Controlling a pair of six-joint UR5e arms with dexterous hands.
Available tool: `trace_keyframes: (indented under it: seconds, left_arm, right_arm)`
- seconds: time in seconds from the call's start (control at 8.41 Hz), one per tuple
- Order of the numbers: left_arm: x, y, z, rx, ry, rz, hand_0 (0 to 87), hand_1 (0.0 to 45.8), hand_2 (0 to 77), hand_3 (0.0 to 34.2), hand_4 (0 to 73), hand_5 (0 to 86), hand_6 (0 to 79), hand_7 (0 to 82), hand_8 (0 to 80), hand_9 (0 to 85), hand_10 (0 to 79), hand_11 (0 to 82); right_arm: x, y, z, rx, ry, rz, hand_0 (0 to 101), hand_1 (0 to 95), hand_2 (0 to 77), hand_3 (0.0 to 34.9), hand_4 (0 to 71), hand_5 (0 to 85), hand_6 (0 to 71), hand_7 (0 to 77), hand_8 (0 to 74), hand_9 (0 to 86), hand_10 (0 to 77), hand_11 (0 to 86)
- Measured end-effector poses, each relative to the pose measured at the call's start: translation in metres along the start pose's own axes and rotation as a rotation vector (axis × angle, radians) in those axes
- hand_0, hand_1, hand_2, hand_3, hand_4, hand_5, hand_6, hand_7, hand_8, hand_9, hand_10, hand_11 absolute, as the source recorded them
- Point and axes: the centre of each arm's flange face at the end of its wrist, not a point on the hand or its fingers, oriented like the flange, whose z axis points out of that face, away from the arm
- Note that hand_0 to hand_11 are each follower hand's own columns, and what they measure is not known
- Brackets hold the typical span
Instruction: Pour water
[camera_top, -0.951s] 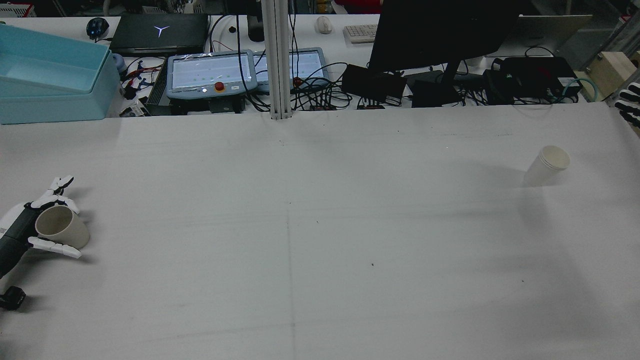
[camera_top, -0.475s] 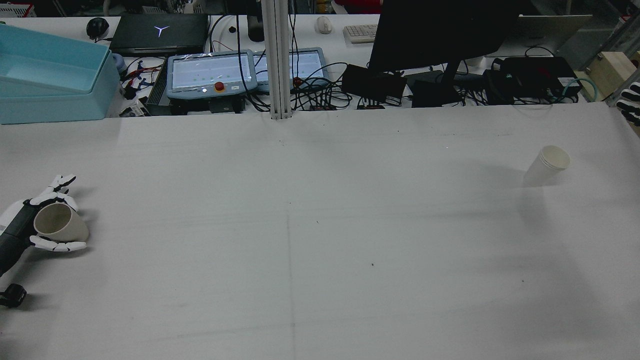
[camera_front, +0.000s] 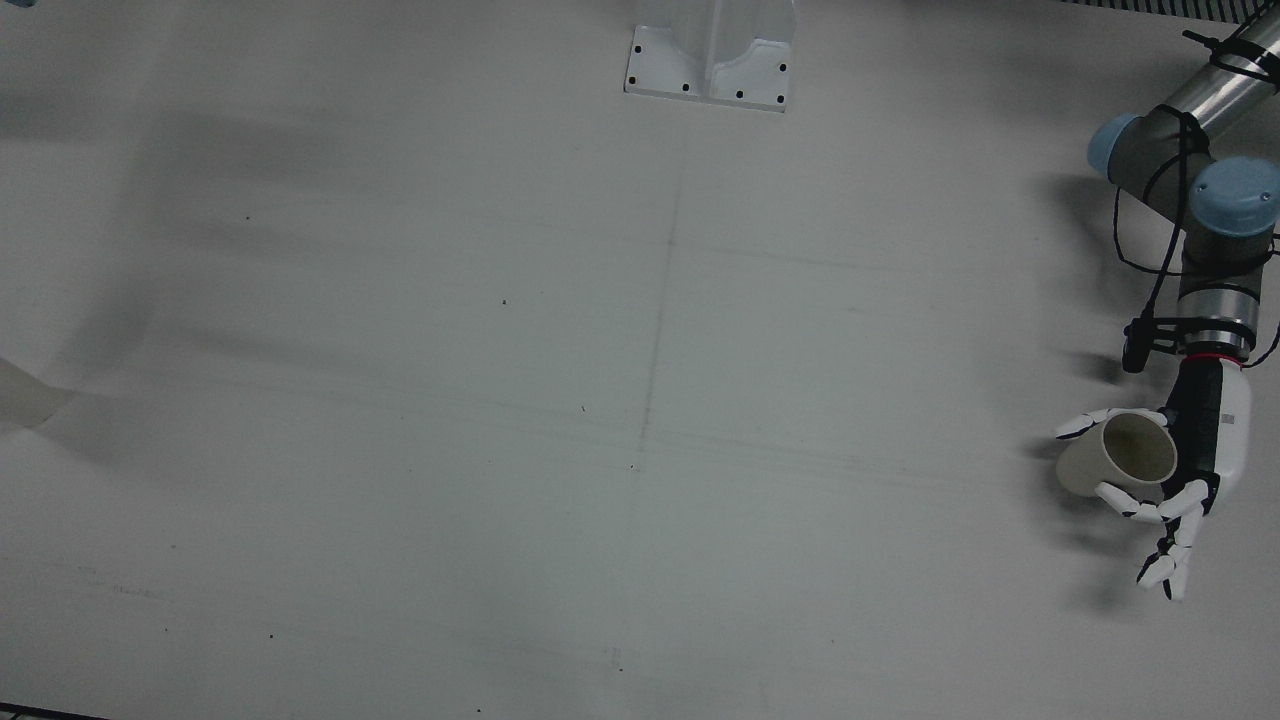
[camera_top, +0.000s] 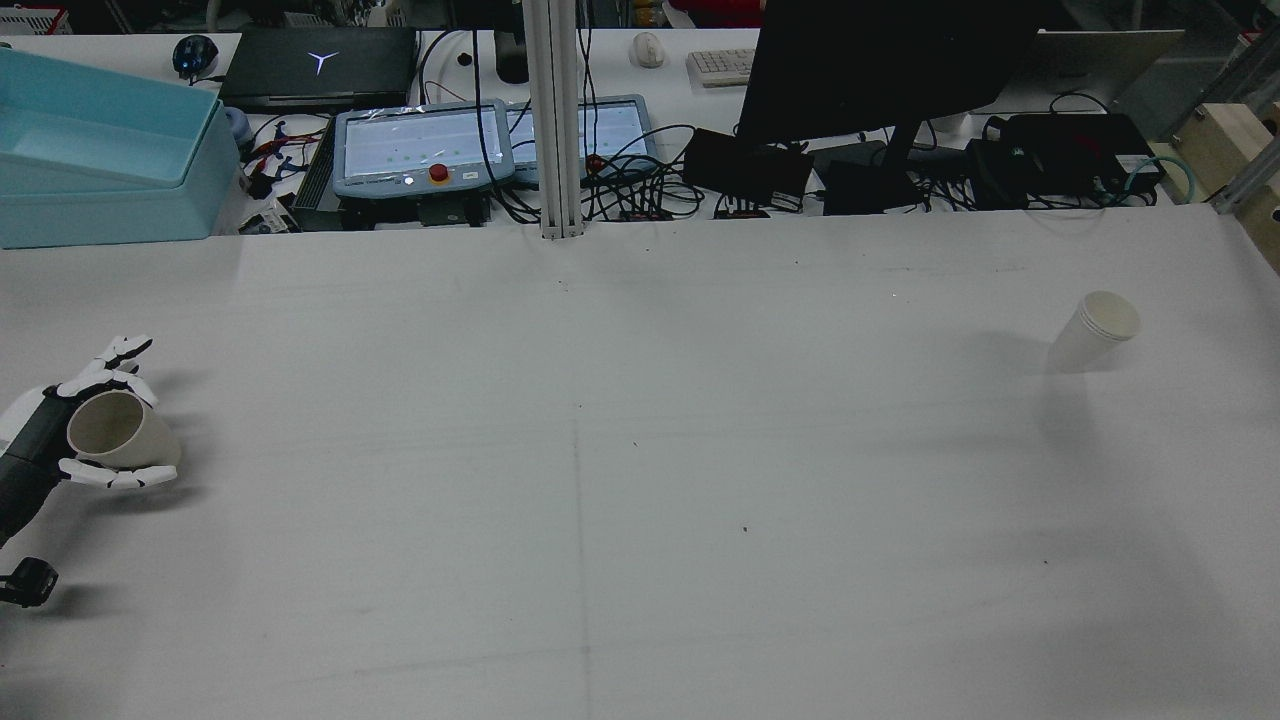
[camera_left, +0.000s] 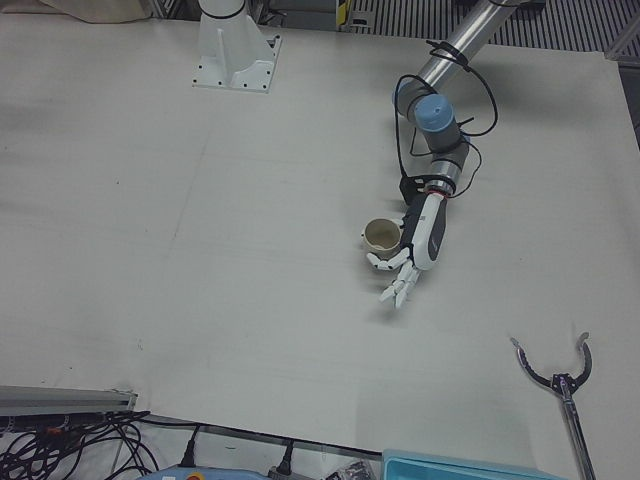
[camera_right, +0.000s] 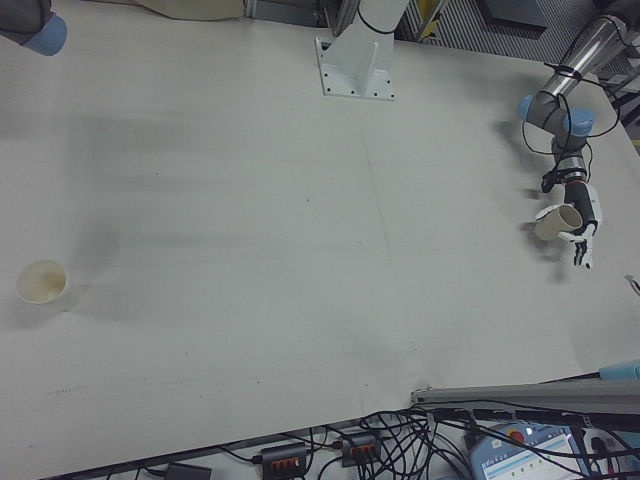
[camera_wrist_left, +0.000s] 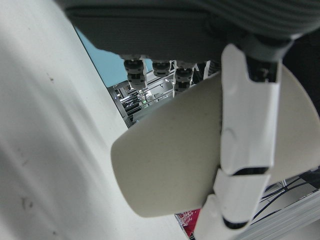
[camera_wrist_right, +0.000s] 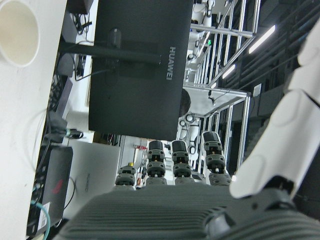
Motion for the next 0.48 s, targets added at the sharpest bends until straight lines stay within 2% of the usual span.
trace_keyframes:
  seconds: [0.24, 0.36, 0.48]
  left_arm:
    - [0.005, 0.012, 0.003, -0.001, 0.000, -0.002, 65.6, 19.1, 22.4, 0.3, 44.2, 45.3, 11.4, 15.3, 4.4, 4.4, 6.0, 11.4]
    - [0.006, 0.014, 0.003, -0.001, -0.001, -0.001, 65.6, 19.1, 22.4, 0.3, 44.2, 45.3, 11.4, 15.3, 4.4, 4.4, 6.5, 11.4]
    - [0.006, 0.016, 0.003, -0.001, -0.002, -0.001, 65.6, 19.1, 22.4, 0.3, 44.2, 45.3, 11.4, 15.3, 4.9, 4.4, 6.5, 11.4]
  right_arm:
    - [-0.010, -0.042, -0.049, 0.055, -0.022, -0.008, 46, 10.4, 9.3, 4.8, 20.2, 12.5, 9.3, 20.2, 13.1, 14.2, 3.8, 6.5]
    - [-0.009, -0.075, -0.067, 0.071, -0.026, -0.011, 47, 10.9, 9.3, 4.8, 18.0, 11.5, 5.4, 16.9, 13.1, 14.7, 3.8, 6.5]
    - [-0.005, -0.096, -0.070, 0.077, -0.022, -0.017, 47, 8.7, 7.6, 4.8, 15.8, 8.7, 6.5, 14.7, 13.1, 14.7, 3.8, 7.1]
